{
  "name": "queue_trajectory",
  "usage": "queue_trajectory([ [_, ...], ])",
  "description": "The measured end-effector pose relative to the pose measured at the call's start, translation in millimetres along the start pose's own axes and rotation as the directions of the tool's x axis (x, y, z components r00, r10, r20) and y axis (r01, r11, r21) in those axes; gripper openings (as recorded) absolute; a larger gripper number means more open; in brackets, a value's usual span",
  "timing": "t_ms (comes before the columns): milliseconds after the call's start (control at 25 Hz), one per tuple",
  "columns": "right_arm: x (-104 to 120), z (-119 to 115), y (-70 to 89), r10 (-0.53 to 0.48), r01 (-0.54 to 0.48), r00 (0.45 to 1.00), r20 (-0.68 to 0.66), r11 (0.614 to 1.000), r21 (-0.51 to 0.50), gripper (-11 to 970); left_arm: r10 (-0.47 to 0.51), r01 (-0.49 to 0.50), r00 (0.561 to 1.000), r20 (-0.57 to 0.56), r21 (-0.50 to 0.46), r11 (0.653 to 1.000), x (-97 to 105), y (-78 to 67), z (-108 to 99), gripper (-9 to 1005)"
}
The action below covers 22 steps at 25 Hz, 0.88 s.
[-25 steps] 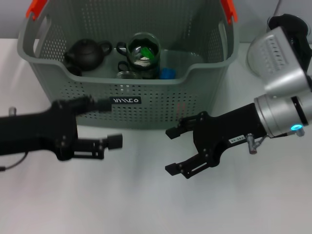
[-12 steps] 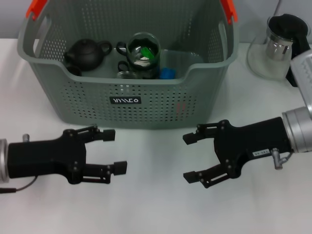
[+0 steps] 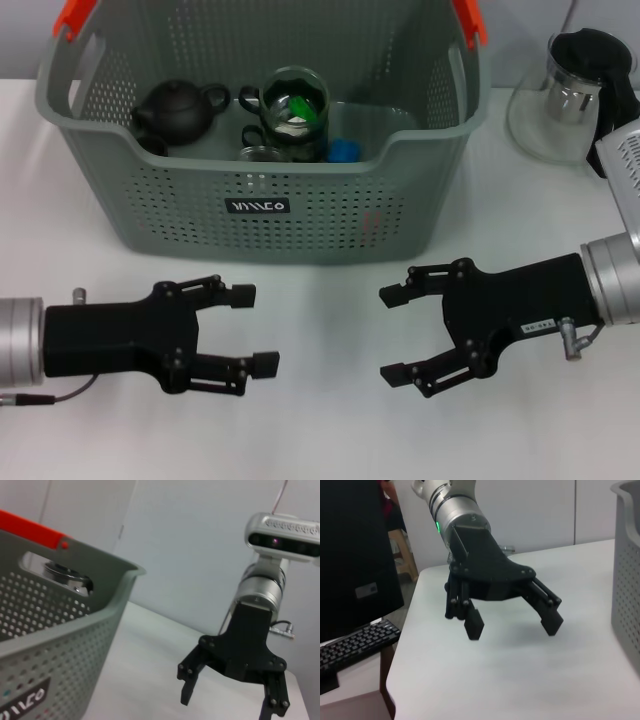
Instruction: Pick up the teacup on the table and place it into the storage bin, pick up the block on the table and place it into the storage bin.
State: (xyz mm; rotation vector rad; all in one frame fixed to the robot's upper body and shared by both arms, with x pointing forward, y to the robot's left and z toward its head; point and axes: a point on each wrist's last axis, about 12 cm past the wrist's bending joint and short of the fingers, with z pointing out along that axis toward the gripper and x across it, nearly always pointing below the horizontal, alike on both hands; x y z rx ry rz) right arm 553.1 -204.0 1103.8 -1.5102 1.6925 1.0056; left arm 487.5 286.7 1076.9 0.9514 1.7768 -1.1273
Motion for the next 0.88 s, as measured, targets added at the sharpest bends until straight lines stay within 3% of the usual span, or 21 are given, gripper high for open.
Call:
queue_trajectory([
  [880,11,6,-0.5,0.034,-0.033,0.999,-0.032,0.999,0.017,940,-0.004,0.002,0.998,-0.057,-0.026,1.000,6,5.1,7,962],
])
